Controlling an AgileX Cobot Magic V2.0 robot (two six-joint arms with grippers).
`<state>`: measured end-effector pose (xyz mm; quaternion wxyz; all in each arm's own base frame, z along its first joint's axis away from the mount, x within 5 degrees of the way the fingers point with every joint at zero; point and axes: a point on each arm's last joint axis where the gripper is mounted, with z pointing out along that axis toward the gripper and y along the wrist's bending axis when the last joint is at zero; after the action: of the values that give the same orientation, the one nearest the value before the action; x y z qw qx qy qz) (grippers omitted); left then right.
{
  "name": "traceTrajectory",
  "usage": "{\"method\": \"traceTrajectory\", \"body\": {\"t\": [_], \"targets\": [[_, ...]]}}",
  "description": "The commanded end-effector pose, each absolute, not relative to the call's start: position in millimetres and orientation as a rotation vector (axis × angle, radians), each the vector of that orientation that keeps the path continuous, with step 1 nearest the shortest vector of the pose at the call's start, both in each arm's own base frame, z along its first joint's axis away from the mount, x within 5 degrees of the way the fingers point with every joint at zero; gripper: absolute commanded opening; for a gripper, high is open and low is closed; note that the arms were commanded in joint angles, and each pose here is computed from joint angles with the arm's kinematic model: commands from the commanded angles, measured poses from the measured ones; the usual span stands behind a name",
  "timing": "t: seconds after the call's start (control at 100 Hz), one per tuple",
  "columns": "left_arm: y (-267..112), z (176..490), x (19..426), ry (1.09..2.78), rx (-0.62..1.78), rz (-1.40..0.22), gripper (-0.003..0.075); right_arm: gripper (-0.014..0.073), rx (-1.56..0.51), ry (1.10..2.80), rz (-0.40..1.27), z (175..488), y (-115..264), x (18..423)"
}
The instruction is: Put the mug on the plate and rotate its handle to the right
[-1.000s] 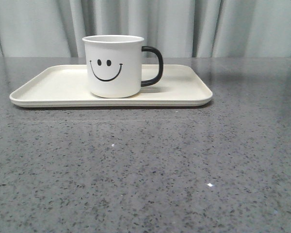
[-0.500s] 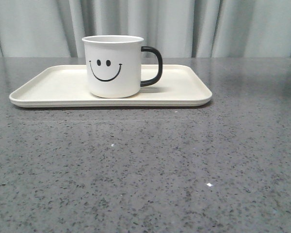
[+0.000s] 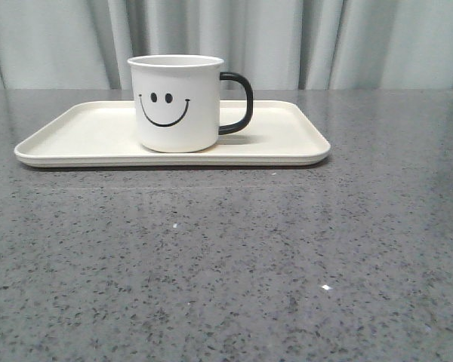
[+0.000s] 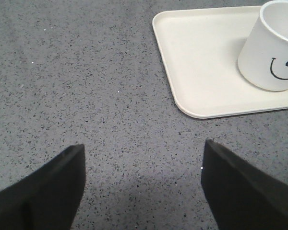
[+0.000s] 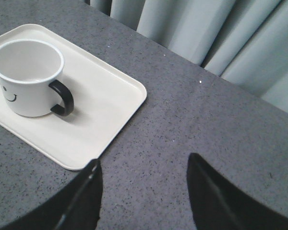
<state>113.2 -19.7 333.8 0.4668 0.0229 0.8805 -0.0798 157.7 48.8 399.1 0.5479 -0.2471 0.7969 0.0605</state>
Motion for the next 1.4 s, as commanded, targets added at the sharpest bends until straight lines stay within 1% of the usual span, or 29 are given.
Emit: {"method": "traceTrajectory", "body": {"t": [0.0, 0.14, 0.28, 0.42, 0.56, 0.59, 0.64, 0.7, 0.77, 0.82, 0.86, 0.88, 0.89, 0.93, 1.39], "targets": [[-19.4, 348.2, 115.7, 2.06, 0.035, -0.21, 0.0489, 0.0405, -0.485, 1.768, 0.125, 397.5, 41.8, 142.7], [-19.4, 348.2, 115.7, 2.06, 0.035, -0.21, 0.0489, 0.0405, -0.461, 1.804, 0.144, 365.2, 37.8, 122.8], [-19.4, 348.2, 115.7, 2.06, 0.035, -0.21, 0.0489, 0.0405, -0.433, 1.836, 0.163, 340.7, 35.4, 111.7], [-19.4, 348.2, 115.7, 2.06, 0.035, -0.21, 0.0489, 0.0405, -0.39, 1.824, 0.169, 330.6, 33.7, 110.5], [-19.4, 348.2, 115.7, 2.06, 0.035, -0.21, 0.0487, 0.0401, -0.377, 1.802, 0.164, 332.4, 33.1, 111.4], [-19.4, 348.2, 115.7, 2.06, 0.035, -0.21, 0.0472, 0.0389, -0.376, 1.8, 0.163, 332.6, 33.0, 111.5], [-19.4, 348.2, 115.7, 2.06, 0.035, -0.21, 0.0434, 0.0344, -0.375, 1.797, 0.162, 332.8, 33.0, 111.6], [-19.4, 348.2, 115.7, 2.06, 0.035, -0.21, 0.0367, 0.0252, -0.375, 1.797, 0.162, 332.8, 33.0, 111.6], [-19.4, 348.2, 115.7, 2.06, 0.035, -0.21, 0.0258, 0.0124, -0.375, 1.797, 0.162, 332.8, 33.0, 111.6], [-19.4, 348.2, 115.7, 2.06, 0.035, -0.21, 0.0159, 0.0029, -0.374, 1.796, 0.162, 332.9, 32.9, 111.6], [-19.4, 348.2, 115.7, 2.06, 0.035, -0.21, 0.0096, -0.0049, -0.373, 1.793, 0.161, 333.2, 32.9, 111.7], [-19.4, 348.2, 115.7, 2.06, 0.035, -0.21, 0.0059, -0.0071, -0.372, 1.792, 0.161, 333.3, 32.8, 111.8], [-19.4, 348.2, 115.7, 2.06, 0.035, -0.21, 0.0034, -0.0068, -0.372, 1.791, 0.161, 333.4, 32.8, 111.8], [-19.4, 348.2, 115.7, 2.06, 0.035, -0.21, -0.0023, -0.006, -0.371, 1.79, 0.16, 333.5, 32.8, 111.8], [-19.4, 348.2, 115.7, 2.06, 0.035, -0.21, -0.002, -0.0065, -0.375, 1.797, 0.162, 332.8, 33.0, 111.6]]}}
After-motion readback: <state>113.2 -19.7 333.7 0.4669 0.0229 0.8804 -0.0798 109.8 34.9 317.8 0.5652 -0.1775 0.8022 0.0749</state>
